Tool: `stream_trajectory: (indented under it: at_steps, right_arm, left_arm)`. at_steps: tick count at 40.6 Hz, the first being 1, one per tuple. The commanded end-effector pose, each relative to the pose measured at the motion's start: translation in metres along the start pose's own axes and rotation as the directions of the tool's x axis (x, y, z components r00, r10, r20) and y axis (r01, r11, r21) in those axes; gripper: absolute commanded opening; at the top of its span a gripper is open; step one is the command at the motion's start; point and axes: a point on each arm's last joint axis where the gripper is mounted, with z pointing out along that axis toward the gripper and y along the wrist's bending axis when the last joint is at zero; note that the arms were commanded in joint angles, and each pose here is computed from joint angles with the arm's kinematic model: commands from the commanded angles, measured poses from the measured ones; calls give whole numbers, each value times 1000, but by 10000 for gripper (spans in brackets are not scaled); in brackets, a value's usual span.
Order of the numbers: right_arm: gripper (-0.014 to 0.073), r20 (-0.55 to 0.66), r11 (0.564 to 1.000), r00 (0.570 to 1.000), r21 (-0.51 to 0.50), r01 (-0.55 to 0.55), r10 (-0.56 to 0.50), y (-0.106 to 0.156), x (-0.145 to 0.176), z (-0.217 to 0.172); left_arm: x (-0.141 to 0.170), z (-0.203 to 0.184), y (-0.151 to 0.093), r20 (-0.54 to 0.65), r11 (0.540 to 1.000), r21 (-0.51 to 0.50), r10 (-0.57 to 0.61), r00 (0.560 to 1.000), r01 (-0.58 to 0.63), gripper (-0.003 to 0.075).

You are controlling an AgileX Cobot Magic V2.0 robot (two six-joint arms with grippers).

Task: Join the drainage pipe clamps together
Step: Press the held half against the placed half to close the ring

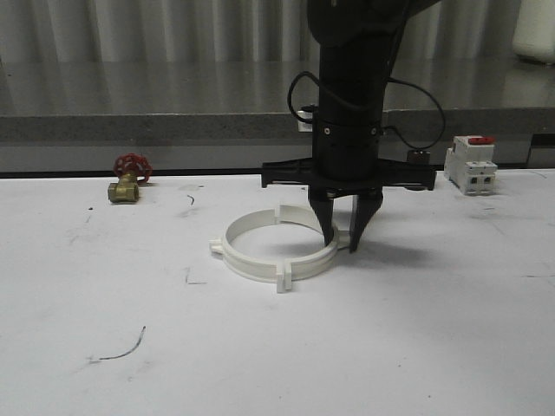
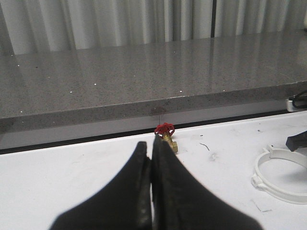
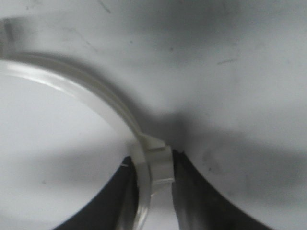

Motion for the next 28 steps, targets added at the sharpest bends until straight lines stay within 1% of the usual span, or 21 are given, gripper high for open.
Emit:
stream_trajectory:
  at_steps: [1,28]
  right_arm:
    - [184,68,999,998,-46,13,-10,1,-7,-33]
    - [184,59,999,998,-38,27,-25,0,-6,-33]
  left_arm:
    - [-15,-2,0,95,1000,4,1,995,-1,-20]
    - [-15,-2,0,95,1000,4,1,995,-1,-20]
